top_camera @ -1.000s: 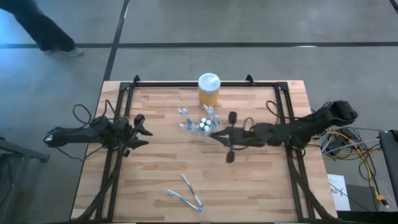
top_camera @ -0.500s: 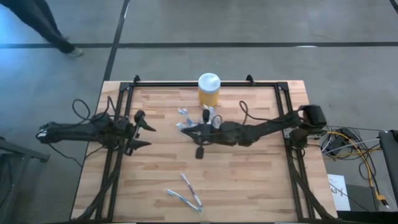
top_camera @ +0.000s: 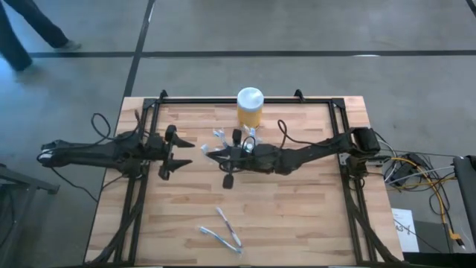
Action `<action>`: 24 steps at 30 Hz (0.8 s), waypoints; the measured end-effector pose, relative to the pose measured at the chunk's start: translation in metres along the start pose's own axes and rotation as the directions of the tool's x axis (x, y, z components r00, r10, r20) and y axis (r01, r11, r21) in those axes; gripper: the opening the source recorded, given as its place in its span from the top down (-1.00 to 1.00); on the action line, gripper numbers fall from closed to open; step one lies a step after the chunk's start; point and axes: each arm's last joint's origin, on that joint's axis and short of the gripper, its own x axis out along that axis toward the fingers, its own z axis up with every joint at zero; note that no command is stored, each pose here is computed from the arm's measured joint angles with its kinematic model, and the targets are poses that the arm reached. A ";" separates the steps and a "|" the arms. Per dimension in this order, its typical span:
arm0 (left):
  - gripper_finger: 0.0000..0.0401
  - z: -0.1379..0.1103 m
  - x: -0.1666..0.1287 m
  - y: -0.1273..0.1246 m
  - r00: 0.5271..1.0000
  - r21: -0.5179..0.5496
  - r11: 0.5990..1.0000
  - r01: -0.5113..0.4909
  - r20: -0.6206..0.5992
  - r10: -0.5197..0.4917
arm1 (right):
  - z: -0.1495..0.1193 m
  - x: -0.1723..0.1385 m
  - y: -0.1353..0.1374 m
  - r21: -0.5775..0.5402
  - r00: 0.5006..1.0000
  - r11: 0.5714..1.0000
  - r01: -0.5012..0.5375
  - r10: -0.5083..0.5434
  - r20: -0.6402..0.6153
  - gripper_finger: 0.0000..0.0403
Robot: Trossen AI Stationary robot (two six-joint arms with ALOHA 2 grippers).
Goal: Pick & Place toothbrushing station
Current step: Put the blue toothbrush into the transparent organizer
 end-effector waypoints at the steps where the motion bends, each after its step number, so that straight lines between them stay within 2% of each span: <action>1: -0.36 0.000 0.002 0.000 1.000 0.000 1.000 0.000 -0.009 0.000 | 0.000 0.000 0.000 0.000 1.000 1.000 0.000 0.000 -0.001 0.96; 11: -0.36 0.006 0.028 0.002 0.998 0.028 0.999 -0.031 -0.054 0.032 | 0.000 0.000 0.000 0.002 1.000 1.000 0.000 0.000 0.000 0.96; 14: -0.36 0.016 0.034 0.002 0.999 0.052 0.998 -0.034 -0.022 0.035 | 0.000 0.000 0.000 -0.003 1.000 1.000 0.001 -0.001 0.002 0.96; 24: -0.36 0.024 0.045 0.002 0.999 0.059 0.998 -0.017 -0.026 0.019 | 0.000 0.000 0.000 -0.010 1.000 1.000 0.001 -0.001 0.001 0.96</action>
